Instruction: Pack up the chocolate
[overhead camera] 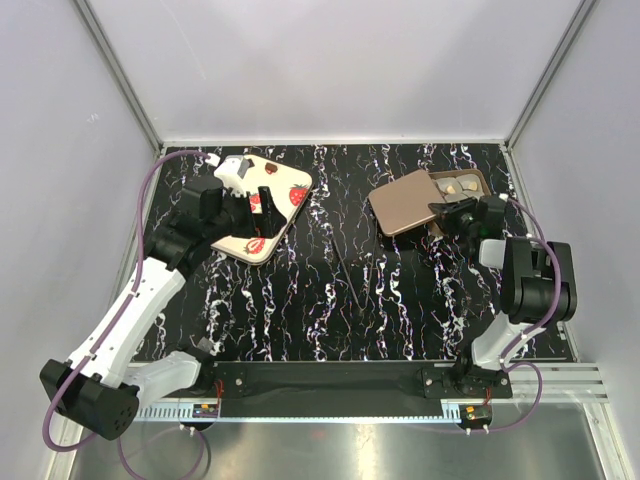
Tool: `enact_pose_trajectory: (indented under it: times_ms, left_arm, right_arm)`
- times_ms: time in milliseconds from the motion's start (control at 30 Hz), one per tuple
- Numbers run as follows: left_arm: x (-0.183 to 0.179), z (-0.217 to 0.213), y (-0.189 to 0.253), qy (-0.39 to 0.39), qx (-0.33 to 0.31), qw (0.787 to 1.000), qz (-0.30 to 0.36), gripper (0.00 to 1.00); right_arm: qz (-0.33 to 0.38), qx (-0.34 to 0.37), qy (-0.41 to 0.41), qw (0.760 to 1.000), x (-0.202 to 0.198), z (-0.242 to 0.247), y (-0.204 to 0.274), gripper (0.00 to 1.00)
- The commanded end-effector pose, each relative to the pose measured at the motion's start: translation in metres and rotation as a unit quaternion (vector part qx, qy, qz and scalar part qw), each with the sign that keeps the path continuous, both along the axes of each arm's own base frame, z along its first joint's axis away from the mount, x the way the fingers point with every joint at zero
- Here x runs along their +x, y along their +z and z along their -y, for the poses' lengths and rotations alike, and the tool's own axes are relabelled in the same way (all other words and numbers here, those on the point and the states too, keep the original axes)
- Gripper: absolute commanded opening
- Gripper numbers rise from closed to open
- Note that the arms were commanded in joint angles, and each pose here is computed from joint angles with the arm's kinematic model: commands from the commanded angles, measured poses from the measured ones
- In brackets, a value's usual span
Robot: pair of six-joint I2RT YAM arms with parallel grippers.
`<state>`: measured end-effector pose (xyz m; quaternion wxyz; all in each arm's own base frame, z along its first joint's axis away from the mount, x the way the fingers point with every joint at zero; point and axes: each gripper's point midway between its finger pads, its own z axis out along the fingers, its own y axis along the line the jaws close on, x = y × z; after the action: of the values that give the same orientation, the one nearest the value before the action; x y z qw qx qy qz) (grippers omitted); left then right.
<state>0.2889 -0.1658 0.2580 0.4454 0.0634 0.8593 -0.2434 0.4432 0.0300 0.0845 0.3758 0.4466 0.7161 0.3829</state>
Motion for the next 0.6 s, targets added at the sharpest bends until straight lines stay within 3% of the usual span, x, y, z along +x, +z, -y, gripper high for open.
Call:
enact_pose_trajectory:
  times_ms: [0, 133, 300, 433, 567]
  left_arm:
    - [0.009, 0.001, 0.025, 0.007, -0.012, 0.999, 0.036, 0.99]
    - [0.012, 0.002, 0.031, 0.007, -0.013, 0.999, 0.042, 0.99]
    - [0.021, 0.007, 0.052, 0.007, -0.021, 0.998, 0.054, 0.99]
    - [0.032, 0.017, 0.066, 0.001, -0.035, 0.998, 0.056, 0.99]
    - [0.045, 0.033, 0.074, -0.009, -0.047, 0.997, 0.060, 0.99]
  right_arm:
    - [-0.015, 0.010, 0.018, 1.000, -0.002, -0.021, -0.004, 0.23]
    - [0.033, 0.029, 0.033, 0.998, 0.008, -0.030, 0.021, 0.17]
    - [0.127, 0.020, 0.034, 0.991, 0.029, -0.026, 0.094, 0.09]
    - [0.188, 0.006, 0.004, 0.982, 0.037, -0.001, 0.148, 0.02]
    - [0.214, -0.009, -0.017, 0.977, 0.042, 0.028, 0.173, 0.00]
